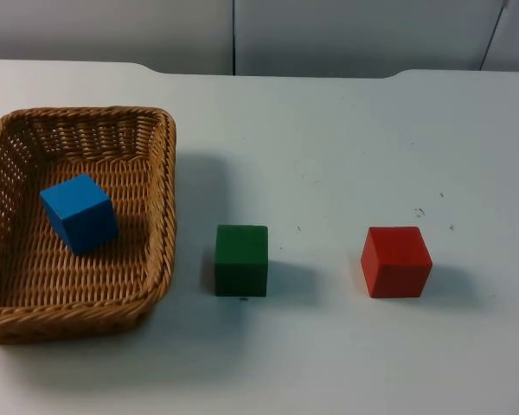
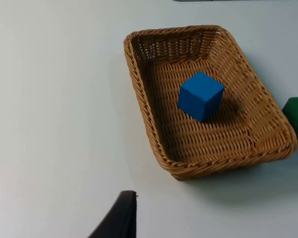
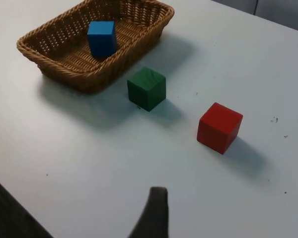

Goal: Pick up the basket with the left hand and place the blue cube into the basket with the right hand.

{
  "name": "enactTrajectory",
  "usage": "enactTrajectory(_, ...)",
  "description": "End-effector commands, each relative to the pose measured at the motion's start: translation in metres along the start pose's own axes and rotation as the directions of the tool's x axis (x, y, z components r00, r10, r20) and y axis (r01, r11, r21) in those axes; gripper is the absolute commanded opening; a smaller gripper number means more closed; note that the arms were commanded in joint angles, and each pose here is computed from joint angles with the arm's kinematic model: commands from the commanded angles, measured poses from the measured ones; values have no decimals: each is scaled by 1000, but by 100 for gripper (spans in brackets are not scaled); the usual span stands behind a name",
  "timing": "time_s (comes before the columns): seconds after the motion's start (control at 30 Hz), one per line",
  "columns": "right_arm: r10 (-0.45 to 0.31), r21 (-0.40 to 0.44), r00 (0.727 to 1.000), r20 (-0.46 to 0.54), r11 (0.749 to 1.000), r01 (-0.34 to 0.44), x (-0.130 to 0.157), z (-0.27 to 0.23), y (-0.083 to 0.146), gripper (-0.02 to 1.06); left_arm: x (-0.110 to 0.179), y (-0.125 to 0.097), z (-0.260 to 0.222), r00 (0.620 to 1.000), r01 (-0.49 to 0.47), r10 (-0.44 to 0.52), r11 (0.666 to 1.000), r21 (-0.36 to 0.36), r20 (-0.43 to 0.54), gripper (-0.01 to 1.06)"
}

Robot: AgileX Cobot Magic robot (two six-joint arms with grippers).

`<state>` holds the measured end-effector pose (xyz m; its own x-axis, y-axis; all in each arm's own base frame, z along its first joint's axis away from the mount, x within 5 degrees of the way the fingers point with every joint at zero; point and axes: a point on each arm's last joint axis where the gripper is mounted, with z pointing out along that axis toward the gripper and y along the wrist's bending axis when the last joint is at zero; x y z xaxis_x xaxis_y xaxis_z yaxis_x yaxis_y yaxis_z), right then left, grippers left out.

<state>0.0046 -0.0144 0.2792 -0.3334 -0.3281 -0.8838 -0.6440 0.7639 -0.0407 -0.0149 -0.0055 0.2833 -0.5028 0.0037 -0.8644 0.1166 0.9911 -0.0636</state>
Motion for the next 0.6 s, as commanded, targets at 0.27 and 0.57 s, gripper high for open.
enactTrajectory(0.27,1,-13,1000,11,1000,-1,0,1,1,77,-1,-1,0,1000,10,-10,1000,11,18,105)
enactTrajectory(0.57,2,-13,1000,11,1000,-1,0,1,1,88,-1,-1,0,1000,10,-10,1000,11,18,105)
